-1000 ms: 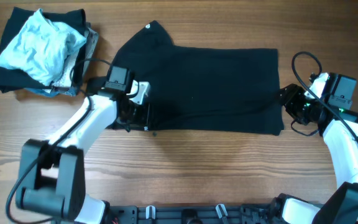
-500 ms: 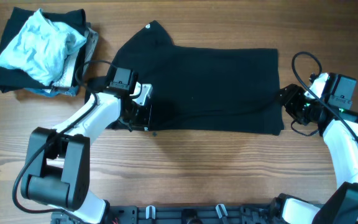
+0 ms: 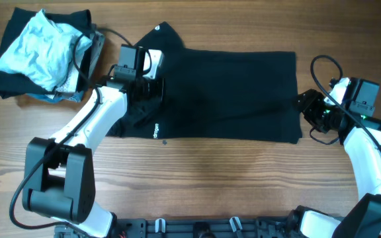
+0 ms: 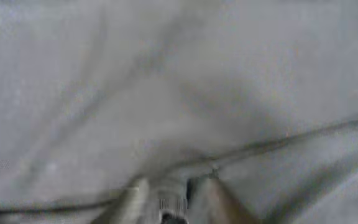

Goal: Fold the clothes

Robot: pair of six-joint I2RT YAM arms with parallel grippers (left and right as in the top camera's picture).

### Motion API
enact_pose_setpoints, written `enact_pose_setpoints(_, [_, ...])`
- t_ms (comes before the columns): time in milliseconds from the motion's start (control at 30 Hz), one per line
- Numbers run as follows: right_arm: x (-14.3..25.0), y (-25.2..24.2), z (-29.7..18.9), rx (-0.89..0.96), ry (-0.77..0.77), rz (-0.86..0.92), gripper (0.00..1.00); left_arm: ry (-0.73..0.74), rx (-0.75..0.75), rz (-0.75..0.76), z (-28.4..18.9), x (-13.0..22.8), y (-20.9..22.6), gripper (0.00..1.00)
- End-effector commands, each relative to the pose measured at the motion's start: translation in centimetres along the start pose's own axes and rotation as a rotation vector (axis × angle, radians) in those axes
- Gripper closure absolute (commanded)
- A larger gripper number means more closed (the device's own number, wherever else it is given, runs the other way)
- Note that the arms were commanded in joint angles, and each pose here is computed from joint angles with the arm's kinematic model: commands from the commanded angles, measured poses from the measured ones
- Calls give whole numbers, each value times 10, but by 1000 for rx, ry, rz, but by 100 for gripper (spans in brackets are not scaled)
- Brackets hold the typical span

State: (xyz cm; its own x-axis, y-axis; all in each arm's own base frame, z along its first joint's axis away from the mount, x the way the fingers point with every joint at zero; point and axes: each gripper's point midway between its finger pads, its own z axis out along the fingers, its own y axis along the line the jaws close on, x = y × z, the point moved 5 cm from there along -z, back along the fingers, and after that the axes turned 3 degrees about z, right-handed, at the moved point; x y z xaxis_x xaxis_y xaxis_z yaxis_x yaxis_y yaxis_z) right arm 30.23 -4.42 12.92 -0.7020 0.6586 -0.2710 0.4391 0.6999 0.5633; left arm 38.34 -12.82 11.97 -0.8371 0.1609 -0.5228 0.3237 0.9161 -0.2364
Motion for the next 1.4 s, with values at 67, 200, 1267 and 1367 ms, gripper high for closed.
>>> enact_pose_setpoints(67, [0, 0, -1, 8, -6, -25, 38, 70, -19, -9, -8, 11, -1, 51])
enact_pose_setpoints(200, [1, 0, -1, 12, 0, -22, 37, 284, -203, -80, -33, 55, 17, 60])
enact_pose_setpoints(1267, [0, -5, -1, 51, -13, -19, 37, -15, -204, -484, -34, 26, 71, 96])
enact_pose_setpoints(1367, [-1, -7, -1, 62, -22, -20, 36, -134, -250, -469, -35, 5, 80, 96])
